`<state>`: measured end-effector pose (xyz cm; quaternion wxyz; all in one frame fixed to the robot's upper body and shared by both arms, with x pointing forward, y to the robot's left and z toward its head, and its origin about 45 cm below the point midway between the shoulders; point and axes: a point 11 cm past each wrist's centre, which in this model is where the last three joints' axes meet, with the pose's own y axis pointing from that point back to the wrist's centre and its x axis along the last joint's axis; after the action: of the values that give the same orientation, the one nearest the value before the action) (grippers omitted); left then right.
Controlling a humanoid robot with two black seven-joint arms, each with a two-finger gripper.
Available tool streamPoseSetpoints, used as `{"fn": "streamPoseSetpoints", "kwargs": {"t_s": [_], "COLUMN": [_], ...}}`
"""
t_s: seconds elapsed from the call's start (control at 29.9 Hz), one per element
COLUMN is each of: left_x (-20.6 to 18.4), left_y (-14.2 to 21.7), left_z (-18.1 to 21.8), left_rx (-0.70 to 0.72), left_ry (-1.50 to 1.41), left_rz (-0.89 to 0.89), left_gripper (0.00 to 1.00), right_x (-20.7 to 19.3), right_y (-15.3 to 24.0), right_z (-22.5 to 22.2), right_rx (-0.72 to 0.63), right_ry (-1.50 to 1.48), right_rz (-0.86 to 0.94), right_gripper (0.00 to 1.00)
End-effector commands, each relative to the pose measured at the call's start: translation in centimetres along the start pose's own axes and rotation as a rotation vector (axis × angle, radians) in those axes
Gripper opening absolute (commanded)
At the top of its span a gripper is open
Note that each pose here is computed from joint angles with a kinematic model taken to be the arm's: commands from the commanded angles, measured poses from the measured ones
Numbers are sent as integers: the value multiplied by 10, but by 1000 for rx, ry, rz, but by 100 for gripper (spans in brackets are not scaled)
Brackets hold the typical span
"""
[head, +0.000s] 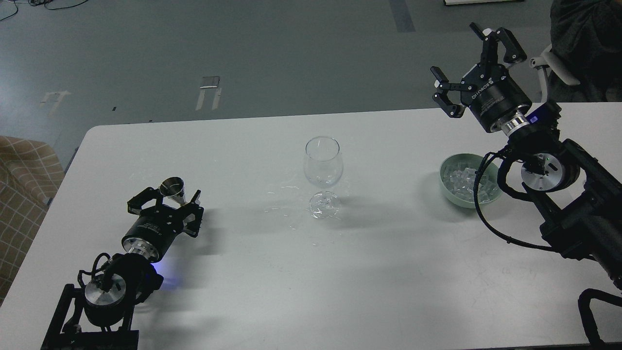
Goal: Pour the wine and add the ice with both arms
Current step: 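Lift the jigger upright with the left gripper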
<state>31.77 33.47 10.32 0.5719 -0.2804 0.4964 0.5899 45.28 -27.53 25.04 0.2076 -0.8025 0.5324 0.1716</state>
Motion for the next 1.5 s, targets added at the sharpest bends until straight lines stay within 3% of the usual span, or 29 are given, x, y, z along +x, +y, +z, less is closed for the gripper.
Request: {"fn": "streamPoseSetpoints", "kwargs": {"t_s": [0.0, 0.43, 0.57, 0.77, 1.17, 1.47], "left_x": [0, -5, -5, -8, -24, -59], "left_y": [0, -1, -1, -2, -5, -11], "left_z": [1, -9, -10, -10, -6, 2], "left_rx": [-7, 23, 22, 20, 20, 18], "left_ry": [-2, -23, -19, -9, -15, -26], "left_rz": [0, -45, -50, -59, -92, -118], "left_gripper": [44, 33, 12, 0, 0, 0], "right_x": [0, 0, 1, 1, 1, 1], "right_y": [0, 0, 0, 0, 0, 1], "right_z": [1, 2, 1, 0, 1, 2], "right_rx": [-1, -2, -1, 0, 0, -2], "right_ry": [-2, -2, 0, 1, 0, -1], "right_rz": [1, 6, 8, 10, 8, 10], "right_gripper": [100, 100, 100, 100, 100, 100]}}
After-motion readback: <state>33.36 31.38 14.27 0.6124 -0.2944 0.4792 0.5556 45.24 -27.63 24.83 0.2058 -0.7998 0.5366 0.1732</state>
